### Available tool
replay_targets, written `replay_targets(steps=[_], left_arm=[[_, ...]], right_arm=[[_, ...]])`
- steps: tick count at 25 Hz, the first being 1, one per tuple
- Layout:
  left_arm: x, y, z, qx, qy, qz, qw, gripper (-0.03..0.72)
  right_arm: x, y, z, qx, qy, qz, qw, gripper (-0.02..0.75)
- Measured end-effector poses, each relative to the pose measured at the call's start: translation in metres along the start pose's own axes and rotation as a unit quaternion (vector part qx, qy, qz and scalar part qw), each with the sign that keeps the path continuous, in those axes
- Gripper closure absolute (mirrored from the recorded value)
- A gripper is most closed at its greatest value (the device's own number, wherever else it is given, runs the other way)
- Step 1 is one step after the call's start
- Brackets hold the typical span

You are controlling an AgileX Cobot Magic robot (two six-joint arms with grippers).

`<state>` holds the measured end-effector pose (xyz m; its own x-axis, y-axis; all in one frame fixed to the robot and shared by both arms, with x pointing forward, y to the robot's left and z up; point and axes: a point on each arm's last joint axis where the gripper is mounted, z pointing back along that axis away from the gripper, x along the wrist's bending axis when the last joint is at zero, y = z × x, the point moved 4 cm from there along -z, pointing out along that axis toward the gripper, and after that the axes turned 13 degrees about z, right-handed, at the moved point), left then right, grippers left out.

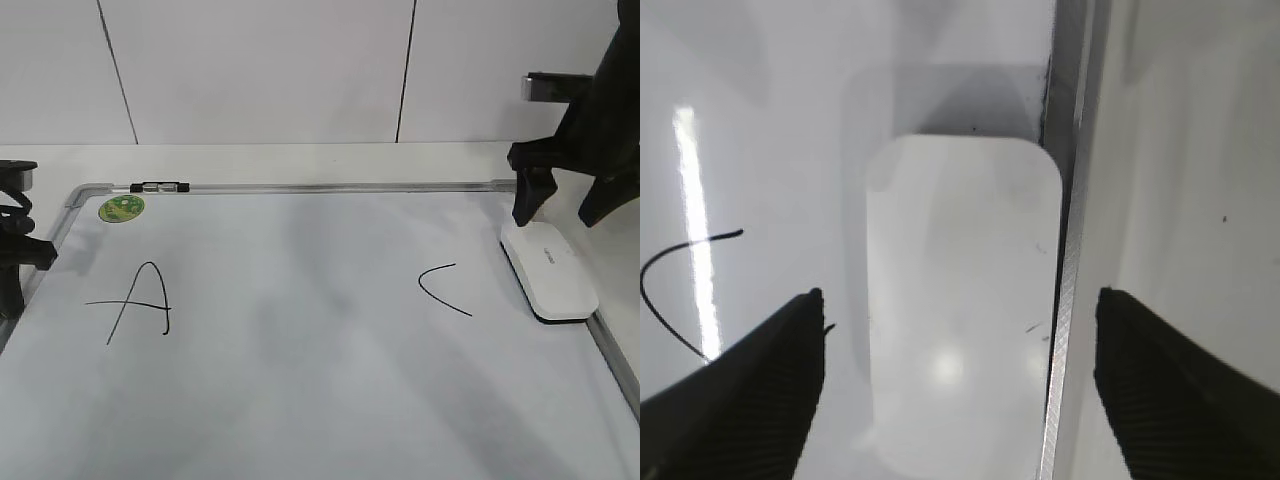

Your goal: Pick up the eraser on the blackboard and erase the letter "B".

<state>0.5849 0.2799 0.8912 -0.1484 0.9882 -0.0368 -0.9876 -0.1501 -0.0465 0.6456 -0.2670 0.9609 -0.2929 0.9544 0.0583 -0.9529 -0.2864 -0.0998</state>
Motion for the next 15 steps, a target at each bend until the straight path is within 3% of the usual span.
replay_targets(steps=[5,10,15], left_arm=[[0.000,0.000,0.000,0.000,0.000,0.000,1.000,0.651],[0.000,0.001,0.000,0.002,0.000,0.000,1.000,0.650],[0.000,0.002,0.000,0.009,-0.002,0.000,1.000,0.638]], right_arm=[[-0.001,-0.008,0.013,-0.019,0.005,0.002,1.000,0.099],[0.000,-0.008,0.017,-0.022,0.005,0.001,1.000,0.160],[0.004,-0.004,0.047,-0.057,0.011,0.003,0.998,0.185]])
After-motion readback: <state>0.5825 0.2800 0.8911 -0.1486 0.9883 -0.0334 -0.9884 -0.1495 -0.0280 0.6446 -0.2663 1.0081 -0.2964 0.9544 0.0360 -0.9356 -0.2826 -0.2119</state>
